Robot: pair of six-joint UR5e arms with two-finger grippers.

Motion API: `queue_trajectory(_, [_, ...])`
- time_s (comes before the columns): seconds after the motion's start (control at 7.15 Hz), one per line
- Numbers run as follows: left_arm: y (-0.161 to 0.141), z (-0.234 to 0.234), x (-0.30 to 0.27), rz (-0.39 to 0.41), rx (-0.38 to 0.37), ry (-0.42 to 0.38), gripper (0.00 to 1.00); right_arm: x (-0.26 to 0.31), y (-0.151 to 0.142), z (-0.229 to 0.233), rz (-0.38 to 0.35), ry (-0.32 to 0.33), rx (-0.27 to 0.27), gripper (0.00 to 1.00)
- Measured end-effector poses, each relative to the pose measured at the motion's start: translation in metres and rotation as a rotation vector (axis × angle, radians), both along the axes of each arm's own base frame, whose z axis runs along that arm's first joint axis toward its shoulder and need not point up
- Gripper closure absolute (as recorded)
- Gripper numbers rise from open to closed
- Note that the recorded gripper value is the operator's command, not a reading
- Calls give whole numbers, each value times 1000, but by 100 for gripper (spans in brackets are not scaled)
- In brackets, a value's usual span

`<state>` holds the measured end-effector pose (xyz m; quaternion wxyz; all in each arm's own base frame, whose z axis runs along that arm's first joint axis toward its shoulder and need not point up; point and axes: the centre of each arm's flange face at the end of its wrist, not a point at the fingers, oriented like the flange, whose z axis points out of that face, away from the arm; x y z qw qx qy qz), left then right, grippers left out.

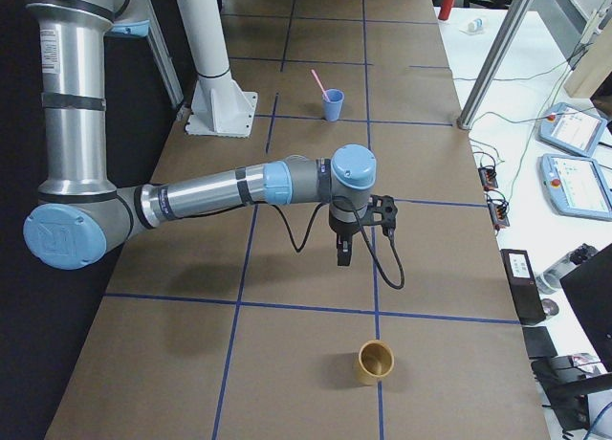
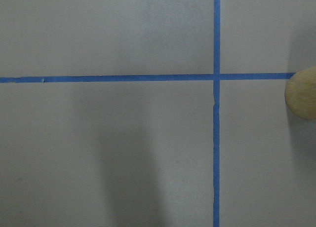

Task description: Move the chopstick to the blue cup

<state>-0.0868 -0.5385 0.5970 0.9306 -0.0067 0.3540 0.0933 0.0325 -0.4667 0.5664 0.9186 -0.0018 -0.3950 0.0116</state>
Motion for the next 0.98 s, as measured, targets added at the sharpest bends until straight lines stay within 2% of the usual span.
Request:
queue_trajectory(0.14, [3,27,-2,-5,-23,5,0,1,4,11,0,-1,-5,0])
queue_trajectory(0.42, [17,72,-3,-30,-32,76,0,6,14,35,8,-2,-3,0])
queue_trajectory(0.7, [21,76,-1,-40,-25,110,0,16,20,61,32,-6,12,0])
queue_trajectory(0.98, [20,68,-1,-42,-10,109,0,24,28,79,48,-10,6,0])
